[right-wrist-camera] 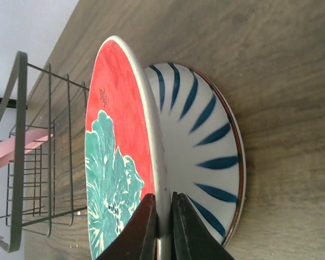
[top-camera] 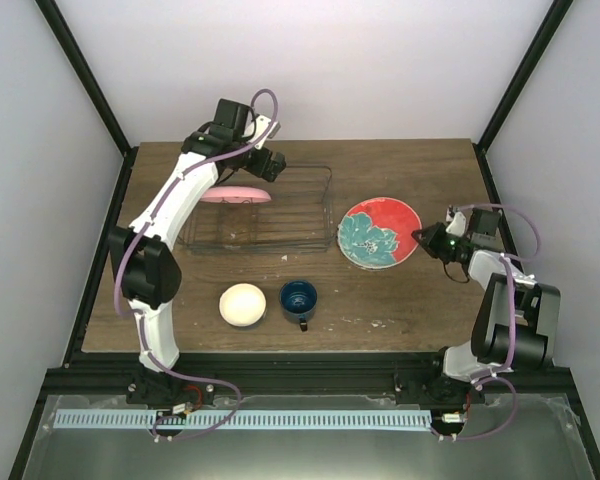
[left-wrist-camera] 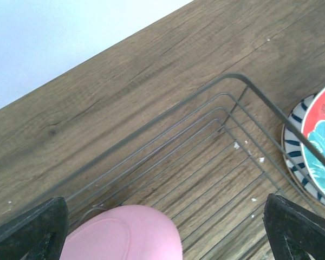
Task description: Load the mixed dishes into the dish rack
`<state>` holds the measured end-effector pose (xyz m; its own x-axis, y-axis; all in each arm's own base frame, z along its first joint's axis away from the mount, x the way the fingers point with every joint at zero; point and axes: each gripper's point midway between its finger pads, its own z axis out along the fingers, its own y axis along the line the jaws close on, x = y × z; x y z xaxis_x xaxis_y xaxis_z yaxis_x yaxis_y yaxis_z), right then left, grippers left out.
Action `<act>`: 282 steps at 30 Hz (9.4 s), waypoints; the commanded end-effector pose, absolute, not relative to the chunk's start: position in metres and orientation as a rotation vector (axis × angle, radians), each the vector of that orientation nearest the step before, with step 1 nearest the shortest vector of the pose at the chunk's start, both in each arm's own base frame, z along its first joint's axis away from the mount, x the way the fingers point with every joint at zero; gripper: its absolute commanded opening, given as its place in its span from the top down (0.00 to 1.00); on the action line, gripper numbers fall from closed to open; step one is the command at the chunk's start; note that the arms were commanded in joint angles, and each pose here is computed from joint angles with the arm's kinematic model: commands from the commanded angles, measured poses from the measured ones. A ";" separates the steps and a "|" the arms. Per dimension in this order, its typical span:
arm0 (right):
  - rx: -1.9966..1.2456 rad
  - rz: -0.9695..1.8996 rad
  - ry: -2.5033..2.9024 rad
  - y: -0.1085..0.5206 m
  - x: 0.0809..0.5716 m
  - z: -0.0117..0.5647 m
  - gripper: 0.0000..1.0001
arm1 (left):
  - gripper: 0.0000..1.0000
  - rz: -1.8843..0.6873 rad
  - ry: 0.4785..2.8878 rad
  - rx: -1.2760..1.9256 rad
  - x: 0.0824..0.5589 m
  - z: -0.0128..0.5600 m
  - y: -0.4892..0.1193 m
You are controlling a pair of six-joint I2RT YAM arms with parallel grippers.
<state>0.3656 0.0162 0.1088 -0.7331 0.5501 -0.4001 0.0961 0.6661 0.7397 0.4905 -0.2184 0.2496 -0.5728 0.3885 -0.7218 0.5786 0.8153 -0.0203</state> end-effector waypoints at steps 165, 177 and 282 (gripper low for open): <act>0.228 1.154 2.233 0.084 0.377 0.207 0.46 | 1.00 -0.497 1.831 0.884 0.356 0.312 -0.280; -0.110 1.732 1.972 0.162 0.370 0.265 0.51 | 1.00 -0.633 1.525 0.571 0.425 0.371 -0.271; -0.330 1.564 1.961 0.237 0.437 0.302 0.99 | 0.00 -0.270 1.958 0.454 0.446 0.262 -0.193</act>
<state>0.4348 0.2438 0.2632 -0.8856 0.1608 -0.4357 -0.4127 0.1578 0.8971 0.4394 -0.2396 0.2480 -0.3644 0.1663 -0.9163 0.5642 0.8222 -0.0751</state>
